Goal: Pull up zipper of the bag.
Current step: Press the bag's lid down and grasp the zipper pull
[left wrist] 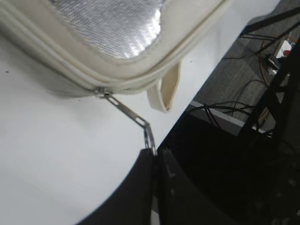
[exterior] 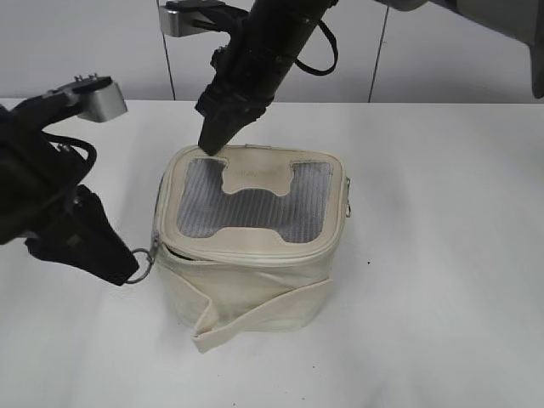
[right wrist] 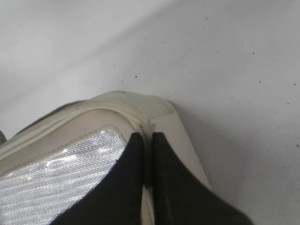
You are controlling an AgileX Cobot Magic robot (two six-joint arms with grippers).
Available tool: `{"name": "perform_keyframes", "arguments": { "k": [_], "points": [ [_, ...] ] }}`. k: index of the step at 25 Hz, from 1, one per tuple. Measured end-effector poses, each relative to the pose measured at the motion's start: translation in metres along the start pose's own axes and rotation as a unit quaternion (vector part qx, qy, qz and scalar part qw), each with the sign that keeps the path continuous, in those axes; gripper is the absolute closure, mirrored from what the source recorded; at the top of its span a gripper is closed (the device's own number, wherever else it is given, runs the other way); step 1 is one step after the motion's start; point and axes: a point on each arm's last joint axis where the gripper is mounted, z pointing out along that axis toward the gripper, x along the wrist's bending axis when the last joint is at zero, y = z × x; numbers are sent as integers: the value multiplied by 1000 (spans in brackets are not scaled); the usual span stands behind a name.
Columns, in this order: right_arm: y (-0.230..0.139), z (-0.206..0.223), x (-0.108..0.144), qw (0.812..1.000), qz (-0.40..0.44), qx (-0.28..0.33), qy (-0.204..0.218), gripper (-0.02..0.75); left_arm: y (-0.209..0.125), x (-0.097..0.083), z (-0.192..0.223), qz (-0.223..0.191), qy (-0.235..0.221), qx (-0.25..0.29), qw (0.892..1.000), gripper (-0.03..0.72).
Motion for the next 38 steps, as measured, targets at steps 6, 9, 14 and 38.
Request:
{"name": "perform_keyframes", "arguments": {
  "k": [6,9,14,38],
  "points": [
    [0,-1,0,1000,0,0,-1,717,3,-13,6,7,1,5,1000,691],
    [0,-1,0,1000,0,1,-2,717,7,-28,14,23,-11,6,1000,691],
    [0,-1,0,1000,0,1,-3,717,20,-56,29,63,-11,-34,997,691],
    [-1,-2,-2,1000,9,-1,-1,717,41,-86,60,81,-19,-64,995,665]
  ]
}}
